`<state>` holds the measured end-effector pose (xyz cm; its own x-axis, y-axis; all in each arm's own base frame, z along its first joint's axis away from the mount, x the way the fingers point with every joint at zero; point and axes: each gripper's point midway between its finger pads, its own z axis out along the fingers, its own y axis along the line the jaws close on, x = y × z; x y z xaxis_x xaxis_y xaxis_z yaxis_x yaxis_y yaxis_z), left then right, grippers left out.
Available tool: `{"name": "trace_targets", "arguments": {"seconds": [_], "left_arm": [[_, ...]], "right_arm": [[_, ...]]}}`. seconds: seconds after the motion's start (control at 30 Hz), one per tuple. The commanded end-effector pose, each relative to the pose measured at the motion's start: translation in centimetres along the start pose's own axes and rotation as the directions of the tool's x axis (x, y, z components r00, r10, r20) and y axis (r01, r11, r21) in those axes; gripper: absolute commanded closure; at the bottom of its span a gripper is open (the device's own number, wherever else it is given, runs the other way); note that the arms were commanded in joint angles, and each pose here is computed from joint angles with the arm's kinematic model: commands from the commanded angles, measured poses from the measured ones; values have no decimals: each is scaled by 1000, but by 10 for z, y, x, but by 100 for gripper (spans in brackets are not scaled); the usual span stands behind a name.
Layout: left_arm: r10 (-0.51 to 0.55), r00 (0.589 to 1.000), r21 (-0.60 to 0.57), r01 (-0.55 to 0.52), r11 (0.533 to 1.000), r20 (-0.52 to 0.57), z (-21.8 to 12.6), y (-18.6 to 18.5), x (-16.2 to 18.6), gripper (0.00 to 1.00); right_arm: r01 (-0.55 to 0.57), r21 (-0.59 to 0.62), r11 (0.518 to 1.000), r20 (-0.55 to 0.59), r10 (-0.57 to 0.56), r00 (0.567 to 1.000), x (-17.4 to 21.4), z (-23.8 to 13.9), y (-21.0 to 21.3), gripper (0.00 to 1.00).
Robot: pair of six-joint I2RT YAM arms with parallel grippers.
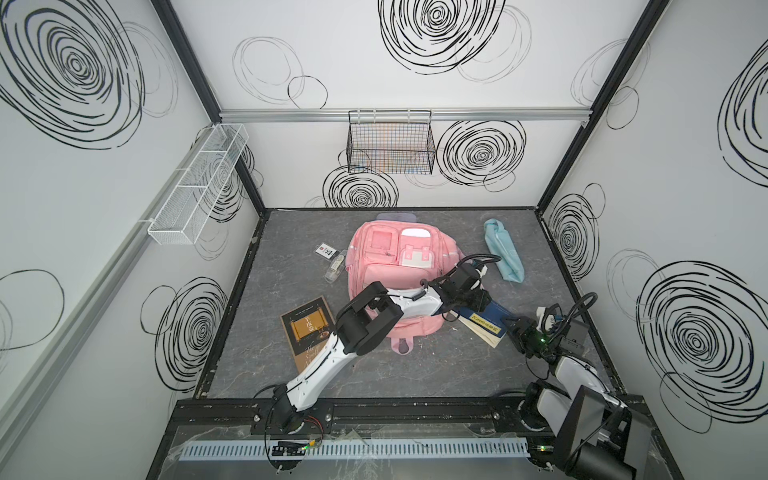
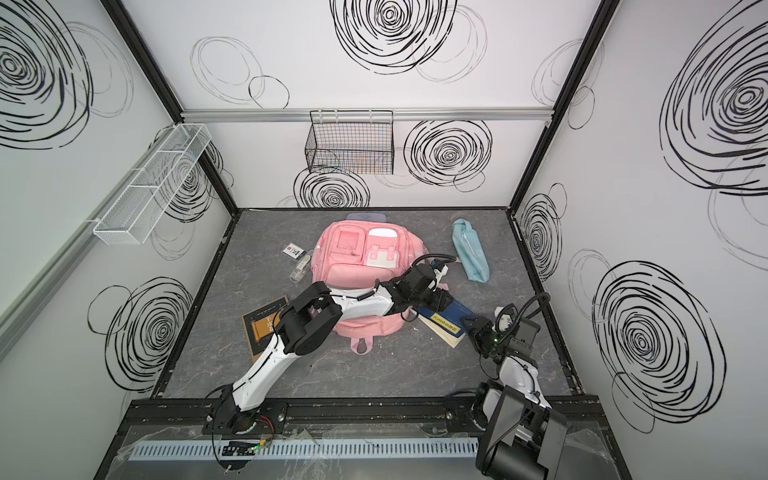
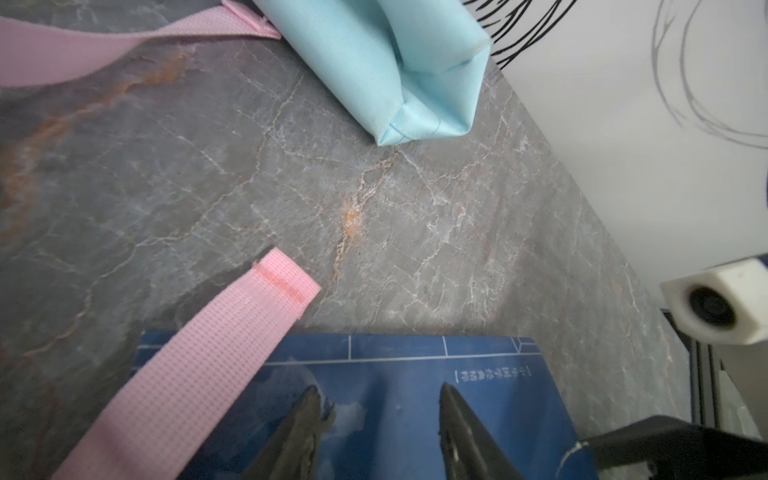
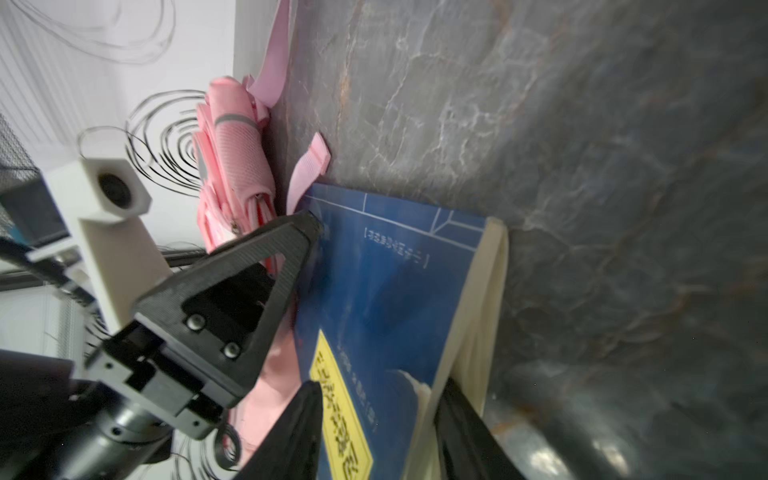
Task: Pack the student bag
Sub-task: 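Grasp the blue notebook's edge with the right gripper and lift it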
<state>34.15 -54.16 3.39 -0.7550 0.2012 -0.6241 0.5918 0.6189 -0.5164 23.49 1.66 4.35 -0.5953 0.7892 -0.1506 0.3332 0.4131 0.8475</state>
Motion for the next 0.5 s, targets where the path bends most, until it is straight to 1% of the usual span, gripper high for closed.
{"name": "trace_targets", "arguments": {"seconds": [0.0, 0.1, 0.17, 0.2, 0.33, 0.37, 0.4, 0.47], "left_arm": [[-125, 963, -103, 103, 989, -238, 11, 42, 95, 50], [-131, 964, -82, 115, 990, -231, 9, 37, 92, 50], [-122, 968, -65, 111, 992, -221, 8, 30, 86, 51], [-118, 969, -61, 107, 992, -216, 7, 28, 83, 51], [-110, 973, -38, 104, 994, -202, 5, 18, 72, 51], [-110, 974, -30, 107, 994, -199, 3, 15, 68, 51], [-109, 975, -18, 107, 994, -193, 1, 10, 63, 51], [-98, 982, 33, 104, 994, -160, -15, -8, 40, 51]], "right_arm": [[7, -113, 994, -5, -7, 1000, 0, 0, 20, 52], [-21, -126, 992, 12, 23, 1000, -3, 2, 18, 60], [-37, -143, 989, 20, 40, 999, -4, 2, 19, 69], [-43, -146, 988, 24, 47, 999, -5, 2, 20, 72], [-41, -166, 985, 36, 47, 998, -10, -1, 25, 93], [-43, -162, 986, 42, 50, 998, -12, -2, 24, 100], [-50, -158, 986, 47, 59, 997, -13, -3, 23, 100], [-67, -150, 986, 59, 77, 995, -17, -7, 22, 100]]}}
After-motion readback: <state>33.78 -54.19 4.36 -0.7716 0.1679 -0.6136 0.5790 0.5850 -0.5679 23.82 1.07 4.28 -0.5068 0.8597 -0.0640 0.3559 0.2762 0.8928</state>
